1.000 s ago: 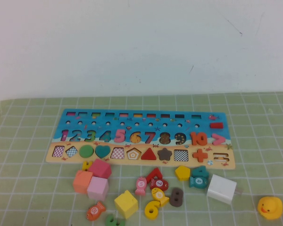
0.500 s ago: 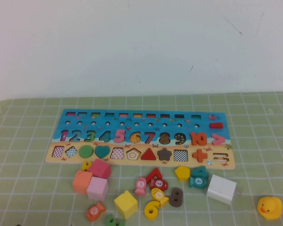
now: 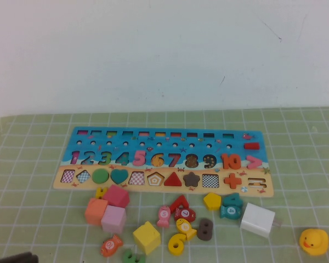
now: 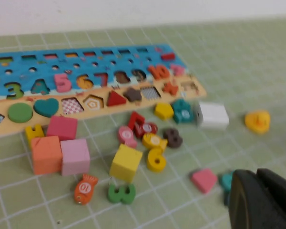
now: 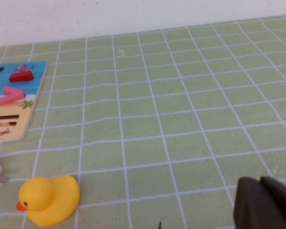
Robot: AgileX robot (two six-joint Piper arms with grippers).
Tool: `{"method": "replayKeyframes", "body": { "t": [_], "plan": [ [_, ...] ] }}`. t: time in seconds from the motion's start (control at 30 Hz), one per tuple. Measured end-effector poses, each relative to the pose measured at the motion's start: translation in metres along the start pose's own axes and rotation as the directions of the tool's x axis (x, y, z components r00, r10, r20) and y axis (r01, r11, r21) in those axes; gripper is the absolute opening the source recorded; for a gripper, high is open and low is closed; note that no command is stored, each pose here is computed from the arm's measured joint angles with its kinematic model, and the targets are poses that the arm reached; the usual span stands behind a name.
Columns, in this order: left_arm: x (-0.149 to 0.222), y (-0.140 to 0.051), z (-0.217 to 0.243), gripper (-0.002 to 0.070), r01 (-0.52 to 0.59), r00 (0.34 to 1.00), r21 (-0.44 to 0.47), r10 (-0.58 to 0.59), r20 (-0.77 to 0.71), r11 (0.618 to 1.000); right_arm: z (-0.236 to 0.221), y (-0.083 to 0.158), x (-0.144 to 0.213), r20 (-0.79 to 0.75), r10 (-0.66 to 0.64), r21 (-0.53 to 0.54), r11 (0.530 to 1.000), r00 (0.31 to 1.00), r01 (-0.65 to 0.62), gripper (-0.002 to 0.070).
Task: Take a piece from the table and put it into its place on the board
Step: Pick up the "number 6"
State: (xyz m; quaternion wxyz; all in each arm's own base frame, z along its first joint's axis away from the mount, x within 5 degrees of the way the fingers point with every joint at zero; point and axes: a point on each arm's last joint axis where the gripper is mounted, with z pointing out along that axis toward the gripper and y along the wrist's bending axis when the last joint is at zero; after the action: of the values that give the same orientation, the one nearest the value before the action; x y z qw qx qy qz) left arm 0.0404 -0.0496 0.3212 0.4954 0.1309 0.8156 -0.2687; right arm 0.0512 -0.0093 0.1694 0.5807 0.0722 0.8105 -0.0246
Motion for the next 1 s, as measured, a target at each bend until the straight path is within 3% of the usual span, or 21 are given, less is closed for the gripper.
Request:
{"method": "replayKeyframes", "body": {
  "t": [0.17,0.33,0.5,0.6,0.83,1.0],
  "plan": [
    [-0.041,-0.004,0.004,-0.0001,-0.197,0.968,0.044,0.202,-0.149,0.979,0.000,0.000,0.000,0.000,0.000,0.000,1.000,1.000,0.000,-0.0001],
    [-0.062,0.003,0.025,-0.0001,-0.298,0.906,0.080,0.309,-0.289,0.951,0.000,0.000,0.000,0.000,0.000,0.000,1.000,1.000,0.000,-0.0001],
    [-0.063,0.007,0.066,-0.0001,-0.328,0.806,0.148,0.358,-0.471,0.933,0.000,0.000,0.000,0.000,0.000,0.000,1.000,1.000,0.000,-0.0001],
    [-0.057,0.004,0.104,-0.0001,-0.347,0.702,0.190,0.388,-0.597,0.919,0.000,0.000,0.000,0.000,0.000,0.000,1.000,1.000,0.000,-0.0001],
    [-0.040,-0.028,0.171,-0.0001,-0.472,0.489,0.295,0.525,-0.696,0.831,0.000,0.000,0.000,0.000,0.000,0.000,1.000,1.000,0.000,-0.0001],
    [-0.025,-0.048,0.213,-0.0001,-0.499,0.408,0.328,0.552,-0.727,0.802,0.000,0.000,0.000,0.000,0.000,0.000,1.000,1.000,0.000,-0.0001]
  ]
}}
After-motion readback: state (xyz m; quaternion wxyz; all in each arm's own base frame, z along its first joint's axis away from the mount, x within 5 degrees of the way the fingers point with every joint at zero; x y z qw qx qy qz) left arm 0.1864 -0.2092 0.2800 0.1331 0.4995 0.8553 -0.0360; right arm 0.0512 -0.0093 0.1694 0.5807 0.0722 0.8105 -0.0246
